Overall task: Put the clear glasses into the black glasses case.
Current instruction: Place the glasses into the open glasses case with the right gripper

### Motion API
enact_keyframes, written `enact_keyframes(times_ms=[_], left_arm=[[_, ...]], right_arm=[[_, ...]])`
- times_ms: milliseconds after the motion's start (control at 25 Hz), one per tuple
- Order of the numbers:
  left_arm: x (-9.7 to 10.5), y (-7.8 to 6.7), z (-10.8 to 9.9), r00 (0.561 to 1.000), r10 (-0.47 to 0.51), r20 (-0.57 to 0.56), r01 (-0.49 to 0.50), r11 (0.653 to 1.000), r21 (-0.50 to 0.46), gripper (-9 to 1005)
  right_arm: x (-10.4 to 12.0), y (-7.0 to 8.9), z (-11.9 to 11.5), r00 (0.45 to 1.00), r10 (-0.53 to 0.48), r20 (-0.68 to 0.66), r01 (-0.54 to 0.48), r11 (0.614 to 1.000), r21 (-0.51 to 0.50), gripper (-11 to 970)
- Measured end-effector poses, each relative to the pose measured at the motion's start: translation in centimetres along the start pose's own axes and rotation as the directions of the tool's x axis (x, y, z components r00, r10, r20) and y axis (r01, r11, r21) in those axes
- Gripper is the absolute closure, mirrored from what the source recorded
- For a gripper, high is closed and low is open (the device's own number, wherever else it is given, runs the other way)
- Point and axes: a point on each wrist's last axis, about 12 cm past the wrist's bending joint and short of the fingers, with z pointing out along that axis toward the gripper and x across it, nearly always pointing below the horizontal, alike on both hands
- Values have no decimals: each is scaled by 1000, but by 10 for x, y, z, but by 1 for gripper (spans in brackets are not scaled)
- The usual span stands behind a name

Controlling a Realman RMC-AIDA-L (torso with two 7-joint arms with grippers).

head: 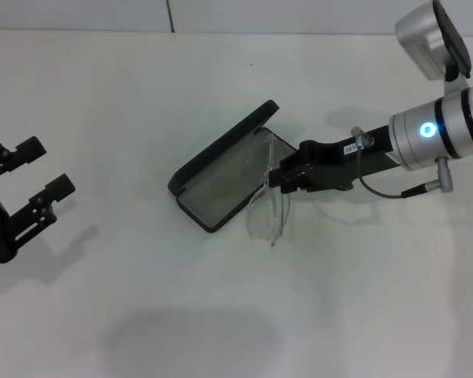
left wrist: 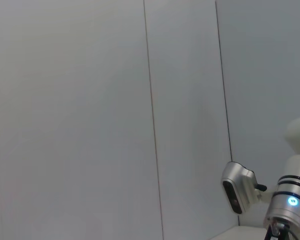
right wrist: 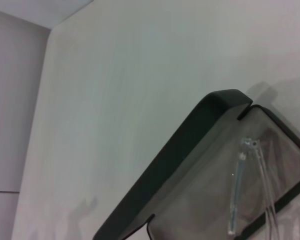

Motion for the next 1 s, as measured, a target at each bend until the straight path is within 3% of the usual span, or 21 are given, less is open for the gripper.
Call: enact_keyframes(times_ms=[1000], left_arm=[[2, -2, 1, 1000, -13, 2, 13, 1000, 5, 432]], right_arm=[[-1, 6, 11, 999, -34, 6, 34, 999, 20, 731]])
